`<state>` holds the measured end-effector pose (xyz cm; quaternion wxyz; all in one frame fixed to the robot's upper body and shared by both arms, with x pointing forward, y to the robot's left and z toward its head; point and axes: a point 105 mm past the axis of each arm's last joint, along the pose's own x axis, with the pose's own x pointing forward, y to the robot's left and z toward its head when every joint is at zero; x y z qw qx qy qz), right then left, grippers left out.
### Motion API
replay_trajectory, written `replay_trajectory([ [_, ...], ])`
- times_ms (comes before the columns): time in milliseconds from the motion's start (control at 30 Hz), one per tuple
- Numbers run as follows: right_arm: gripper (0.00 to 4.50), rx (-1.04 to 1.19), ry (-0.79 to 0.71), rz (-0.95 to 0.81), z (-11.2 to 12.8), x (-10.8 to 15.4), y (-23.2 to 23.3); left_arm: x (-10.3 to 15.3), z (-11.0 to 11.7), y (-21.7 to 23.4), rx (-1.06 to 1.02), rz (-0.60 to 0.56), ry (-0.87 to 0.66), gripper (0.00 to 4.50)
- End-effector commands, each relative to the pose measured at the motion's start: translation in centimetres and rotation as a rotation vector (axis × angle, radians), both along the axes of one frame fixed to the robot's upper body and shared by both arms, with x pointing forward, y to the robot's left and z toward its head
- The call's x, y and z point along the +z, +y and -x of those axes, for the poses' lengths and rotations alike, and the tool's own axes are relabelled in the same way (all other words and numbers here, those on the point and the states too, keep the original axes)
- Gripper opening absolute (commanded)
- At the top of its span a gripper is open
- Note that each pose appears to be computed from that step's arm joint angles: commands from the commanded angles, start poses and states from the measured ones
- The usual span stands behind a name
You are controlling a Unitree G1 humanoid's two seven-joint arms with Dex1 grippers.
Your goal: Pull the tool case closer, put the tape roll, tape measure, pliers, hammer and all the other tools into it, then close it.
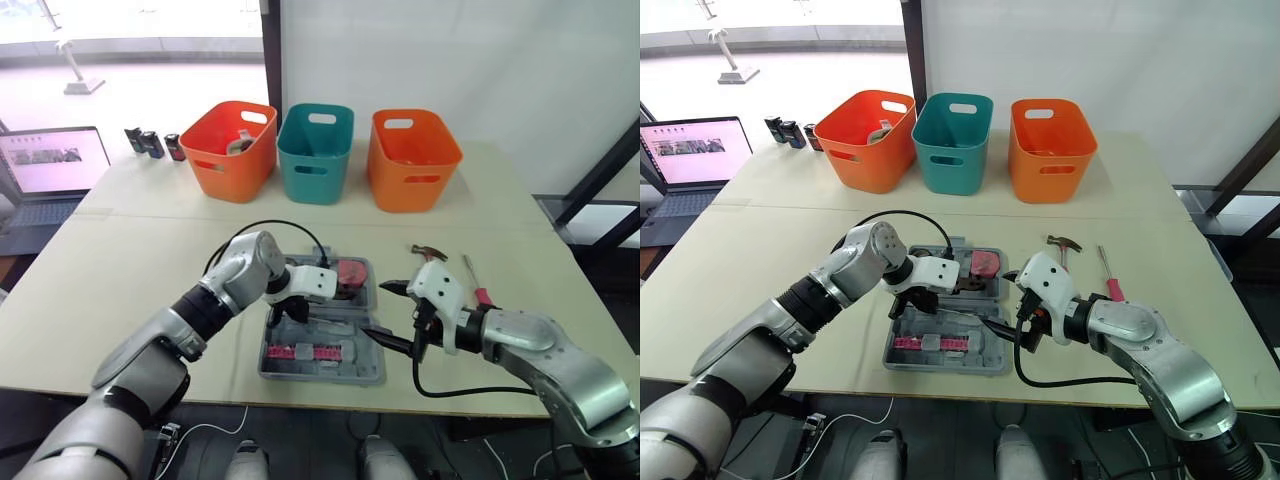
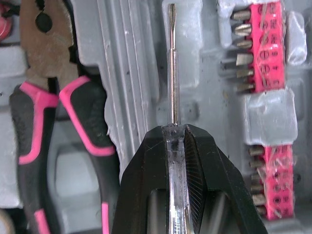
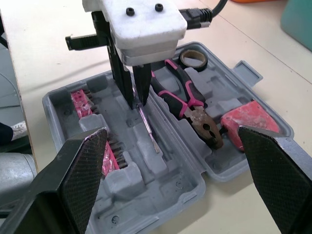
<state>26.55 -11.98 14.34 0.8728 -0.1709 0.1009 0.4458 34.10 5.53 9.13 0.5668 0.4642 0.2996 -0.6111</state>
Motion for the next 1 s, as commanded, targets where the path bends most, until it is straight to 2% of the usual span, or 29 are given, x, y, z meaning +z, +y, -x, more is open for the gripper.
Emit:
replay_trajectory([
  [33, 4.5, 0.01, -0.048, -0.01, 0.5, 1.2, 0.2, 1.1, -0.2, -0.7, 0.006, 0.046, -0.019, 0.02],
  [367, 4.5, 0.009, -0.041, -0.015, 0.7, 1.2, 0.3, 2.2, -0.5, -0.9, 0.02, 0.05, -0.054, 0.02],
  [767, 4.5, 0.011, -0.039, -0.024, 0.8, 1.2, 0.5, 1.8, -1.1, 0.2, 0.06, -0.065, -0.098, 0.02],
  [1000, 4.5, 0.001, -0.033, -0.028, 0.9, 1.0, 0.6, 1.9, -0.6, -0.5, 0.017, -0.037, -0.09, 0.02],
])
